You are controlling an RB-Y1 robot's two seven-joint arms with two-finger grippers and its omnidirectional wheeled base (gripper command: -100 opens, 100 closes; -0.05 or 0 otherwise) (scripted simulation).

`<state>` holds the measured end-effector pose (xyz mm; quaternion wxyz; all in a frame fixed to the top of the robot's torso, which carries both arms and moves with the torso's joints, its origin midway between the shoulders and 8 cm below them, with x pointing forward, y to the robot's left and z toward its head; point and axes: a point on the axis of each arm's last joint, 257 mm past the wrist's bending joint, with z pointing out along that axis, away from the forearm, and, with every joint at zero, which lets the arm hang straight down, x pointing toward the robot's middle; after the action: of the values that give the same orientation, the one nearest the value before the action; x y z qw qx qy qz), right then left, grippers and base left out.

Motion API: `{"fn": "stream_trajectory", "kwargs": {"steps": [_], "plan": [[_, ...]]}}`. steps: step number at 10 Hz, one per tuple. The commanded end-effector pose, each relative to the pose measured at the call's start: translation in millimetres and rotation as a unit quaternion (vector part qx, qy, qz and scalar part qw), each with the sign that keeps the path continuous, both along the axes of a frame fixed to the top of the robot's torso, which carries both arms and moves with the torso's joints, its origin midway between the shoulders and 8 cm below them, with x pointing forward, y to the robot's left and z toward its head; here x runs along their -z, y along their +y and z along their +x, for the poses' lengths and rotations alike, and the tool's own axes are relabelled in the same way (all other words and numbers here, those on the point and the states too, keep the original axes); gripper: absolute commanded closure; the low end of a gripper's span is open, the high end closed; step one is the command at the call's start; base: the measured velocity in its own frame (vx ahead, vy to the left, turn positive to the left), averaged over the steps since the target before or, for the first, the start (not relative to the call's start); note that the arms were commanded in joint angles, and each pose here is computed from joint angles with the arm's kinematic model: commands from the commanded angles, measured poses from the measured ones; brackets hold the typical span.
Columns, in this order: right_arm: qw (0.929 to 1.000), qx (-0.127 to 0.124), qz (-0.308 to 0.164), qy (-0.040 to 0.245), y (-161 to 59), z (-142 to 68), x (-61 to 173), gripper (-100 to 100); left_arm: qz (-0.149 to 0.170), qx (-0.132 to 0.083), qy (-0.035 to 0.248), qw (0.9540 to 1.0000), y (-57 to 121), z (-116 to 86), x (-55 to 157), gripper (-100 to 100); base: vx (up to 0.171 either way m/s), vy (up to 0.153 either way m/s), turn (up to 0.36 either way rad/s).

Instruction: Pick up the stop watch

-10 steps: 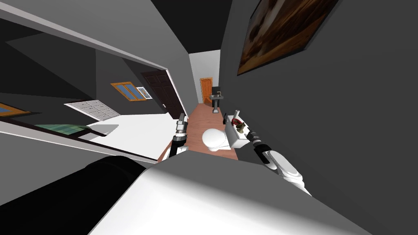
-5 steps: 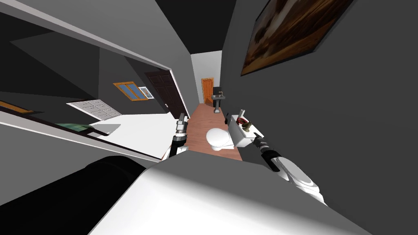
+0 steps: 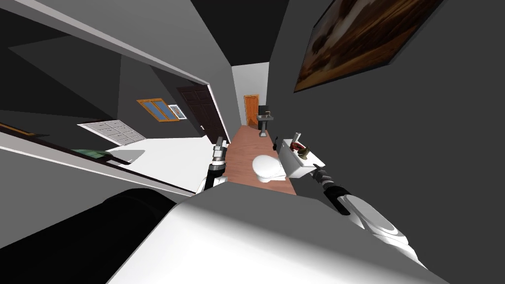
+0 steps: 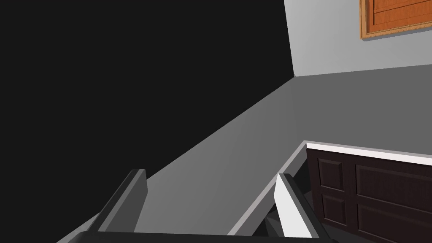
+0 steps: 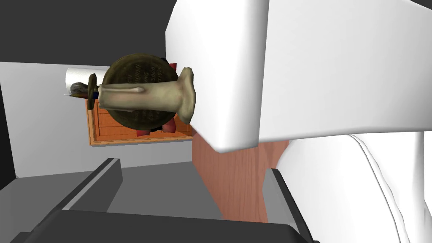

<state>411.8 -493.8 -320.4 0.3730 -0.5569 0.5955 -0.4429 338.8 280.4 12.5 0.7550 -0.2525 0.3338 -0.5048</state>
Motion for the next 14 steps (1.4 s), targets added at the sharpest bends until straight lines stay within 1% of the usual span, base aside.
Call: {"fn": "stream_trajectory", "kwargs": {"steps": [1,2,3,5,10,11,13,14], "plan": [[0.9999,0.011,0.001,0.006,-16,-7,0,-100,0.000,0.000,0.000,1.0000,0.0,0,0,0,0.036,0.131,-0.016],[0.9999,0.015,0.002,0.007,-24,-8,-4,-100,0.000,0.000,0.000,1.0000,0.0,0,0,0,0.069,0.152,-0.044],[0.9998,0.020,0.004,0.003,-36,-5,-15,-100,0.000,0.000,0.000,1.0000,0.0,0,0,0,0.114,0.135,-0.109],[0.9997,0.024,0.008,-0.006,-48,1,-31,-100,0.000,0.000,0.000,1.0000,0.1,0,0,0,0.177,0.097,-0.088],[0.9991,0.026,0.021,-0.027,-60,16,-64,-100,0.000,0.000,0.000,1.0000,0.1,0,0,0,0.088,0.034,-0.062],[0.9987,0.026,0.026,-0.036,-63,23,-76,-100,0.000,0.000,0.000,1.0000,0.1,0,0,0,0.141,0.028,-0.088],[0.9981,0.025,0.032,-0.046,-65,29,-90,-100,0.000,0.000,0.000,1.0000,0.1,0,0,0,0.128,0.002,-0.067],[0.9984,0.024,0.029,-0.042,-64,27,-85,-100,0.000,0.000,0.000,1.0000,0.1,0,0,0,0.049,-0.008,-0.007]]}}
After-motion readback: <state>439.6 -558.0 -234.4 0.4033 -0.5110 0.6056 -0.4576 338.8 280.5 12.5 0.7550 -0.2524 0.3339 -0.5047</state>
